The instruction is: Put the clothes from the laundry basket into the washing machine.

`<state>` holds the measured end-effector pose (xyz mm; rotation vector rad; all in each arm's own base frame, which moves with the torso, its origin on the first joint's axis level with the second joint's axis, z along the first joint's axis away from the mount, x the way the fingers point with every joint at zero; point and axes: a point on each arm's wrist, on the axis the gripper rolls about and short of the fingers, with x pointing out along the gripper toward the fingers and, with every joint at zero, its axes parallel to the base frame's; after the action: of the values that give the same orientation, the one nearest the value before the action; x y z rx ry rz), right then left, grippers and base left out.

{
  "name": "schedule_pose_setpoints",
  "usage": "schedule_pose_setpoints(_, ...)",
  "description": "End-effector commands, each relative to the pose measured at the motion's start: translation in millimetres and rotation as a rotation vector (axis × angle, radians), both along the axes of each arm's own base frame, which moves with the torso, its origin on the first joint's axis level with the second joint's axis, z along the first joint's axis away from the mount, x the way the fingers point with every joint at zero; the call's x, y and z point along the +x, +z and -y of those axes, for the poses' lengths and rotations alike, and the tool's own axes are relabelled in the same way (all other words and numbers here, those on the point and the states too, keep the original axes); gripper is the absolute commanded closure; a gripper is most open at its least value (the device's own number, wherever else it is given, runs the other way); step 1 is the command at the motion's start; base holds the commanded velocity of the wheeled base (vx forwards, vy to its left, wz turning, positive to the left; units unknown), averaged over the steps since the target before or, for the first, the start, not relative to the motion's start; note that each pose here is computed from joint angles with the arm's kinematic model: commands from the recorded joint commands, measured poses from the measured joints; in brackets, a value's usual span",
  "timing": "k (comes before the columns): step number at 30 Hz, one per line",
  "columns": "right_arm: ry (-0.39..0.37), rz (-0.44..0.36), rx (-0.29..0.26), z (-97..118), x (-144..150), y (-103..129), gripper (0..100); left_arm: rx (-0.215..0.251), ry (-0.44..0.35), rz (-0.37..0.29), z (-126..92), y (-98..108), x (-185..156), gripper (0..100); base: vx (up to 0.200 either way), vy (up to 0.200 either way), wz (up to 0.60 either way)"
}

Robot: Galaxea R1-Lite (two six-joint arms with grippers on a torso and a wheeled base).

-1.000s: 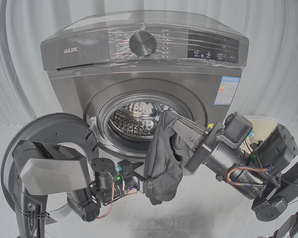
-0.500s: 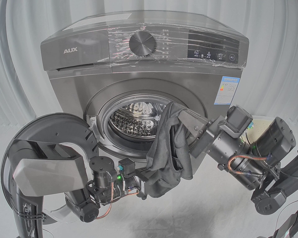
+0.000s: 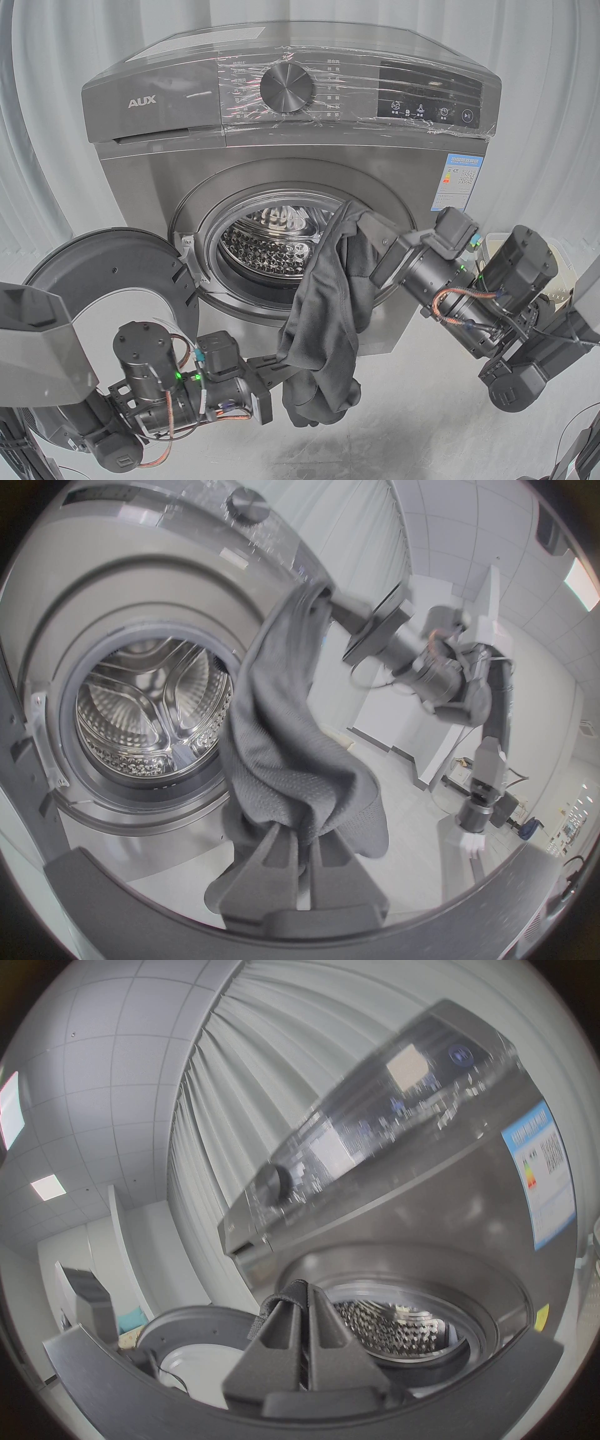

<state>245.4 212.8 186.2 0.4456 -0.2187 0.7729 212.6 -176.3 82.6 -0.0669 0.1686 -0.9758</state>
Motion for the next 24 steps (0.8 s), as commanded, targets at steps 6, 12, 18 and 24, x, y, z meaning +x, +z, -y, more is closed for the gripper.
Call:
schedule_pose_setpoints(6, -0.010, -0.168, -0.166, -5.8, 5.4, -67.4, 100, -0.086, -0.004, 0.100, -23.2, 41.4, -30.3, 100, 0.000, 0.000, 0.00)
schedule_pose_setpoints(12, -0.025, -0.184, -0.225, -2.3, 4.6, -79.8, 100, -0.097, -0.001, 0.110, -24.4, 45.1, -31.8, 100, 0.000, 0.000, 0.00)
schedule_pose_setpoints(18, -0.040, -0.188, -0.234, -2.7, 3.4, -82.0, 100, -0.097, 0.015, 0.112, -26.6, 45.4, -28.7, 100, 0.000, 0.000, 0.00)
schedule_pose_setpoints(24, -0.078, -0.199, -0.294, 9.2, -3.7, -87.9, 0, -0.102, 0.025, 0.122, -27.2, 47.6, -28.5, 100, 0.000, 0.000, 0.00)
